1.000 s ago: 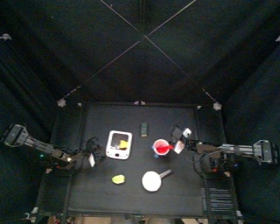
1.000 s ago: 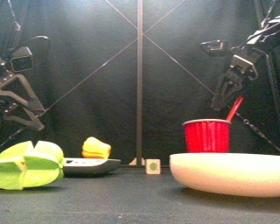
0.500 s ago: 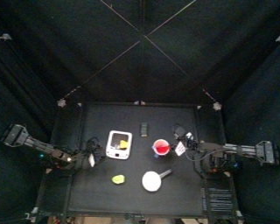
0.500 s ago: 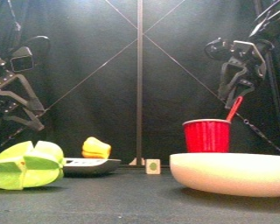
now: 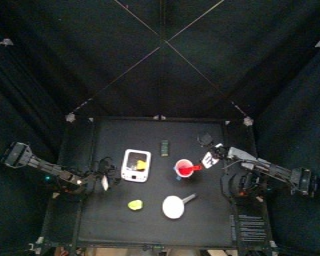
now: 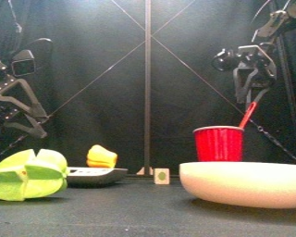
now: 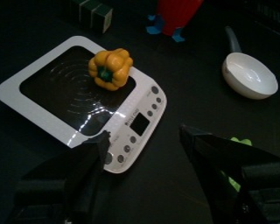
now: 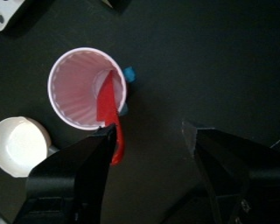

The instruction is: Grab knife

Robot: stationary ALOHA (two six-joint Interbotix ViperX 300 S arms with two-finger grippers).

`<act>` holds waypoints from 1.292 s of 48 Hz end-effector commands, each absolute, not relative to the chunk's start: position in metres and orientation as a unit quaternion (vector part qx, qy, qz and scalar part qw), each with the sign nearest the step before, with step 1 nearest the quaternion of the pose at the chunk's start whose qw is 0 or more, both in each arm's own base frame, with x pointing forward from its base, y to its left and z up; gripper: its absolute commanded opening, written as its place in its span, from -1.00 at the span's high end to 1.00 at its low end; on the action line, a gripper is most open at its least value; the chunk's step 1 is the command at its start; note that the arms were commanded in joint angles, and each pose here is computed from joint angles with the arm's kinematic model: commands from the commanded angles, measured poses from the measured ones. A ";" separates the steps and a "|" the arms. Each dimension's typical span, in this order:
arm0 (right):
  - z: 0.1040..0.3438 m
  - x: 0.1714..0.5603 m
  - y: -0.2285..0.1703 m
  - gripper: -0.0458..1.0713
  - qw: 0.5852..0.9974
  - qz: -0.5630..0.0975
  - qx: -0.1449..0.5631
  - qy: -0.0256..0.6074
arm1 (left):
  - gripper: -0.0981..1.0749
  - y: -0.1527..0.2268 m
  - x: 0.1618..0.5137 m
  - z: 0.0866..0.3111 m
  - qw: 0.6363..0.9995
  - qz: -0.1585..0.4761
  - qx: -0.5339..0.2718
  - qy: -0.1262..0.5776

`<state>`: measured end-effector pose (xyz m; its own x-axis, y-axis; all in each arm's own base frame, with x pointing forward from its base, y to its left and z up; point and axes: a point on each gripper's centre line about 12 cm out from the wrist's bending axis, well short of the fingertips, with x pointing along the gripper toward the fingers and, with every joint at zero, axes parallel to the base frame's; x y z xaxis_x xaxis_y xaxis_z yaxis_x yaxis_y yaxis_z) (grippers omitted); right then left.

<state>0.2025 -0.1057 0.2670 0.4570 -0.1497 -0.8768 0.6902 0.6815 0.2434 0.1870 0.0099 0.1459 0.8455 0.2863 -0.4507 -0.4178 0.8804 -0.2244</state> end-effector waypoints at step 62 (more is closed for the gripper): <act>0.223 0.232 -0.117 -0.74 0.760 -0.121 0.393 0.503 | -0.82 0.010 0.189 0.147 0.948 0.185 -0.159 0.206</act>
<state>0.2276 -0.1139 0.2142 0.4398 0.2294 -0.8683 0.5909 0.6541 0.4722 0.1861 0.0097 0.1445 0.8436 0.2833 -0.4561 -0.4172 0.8807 -0.2245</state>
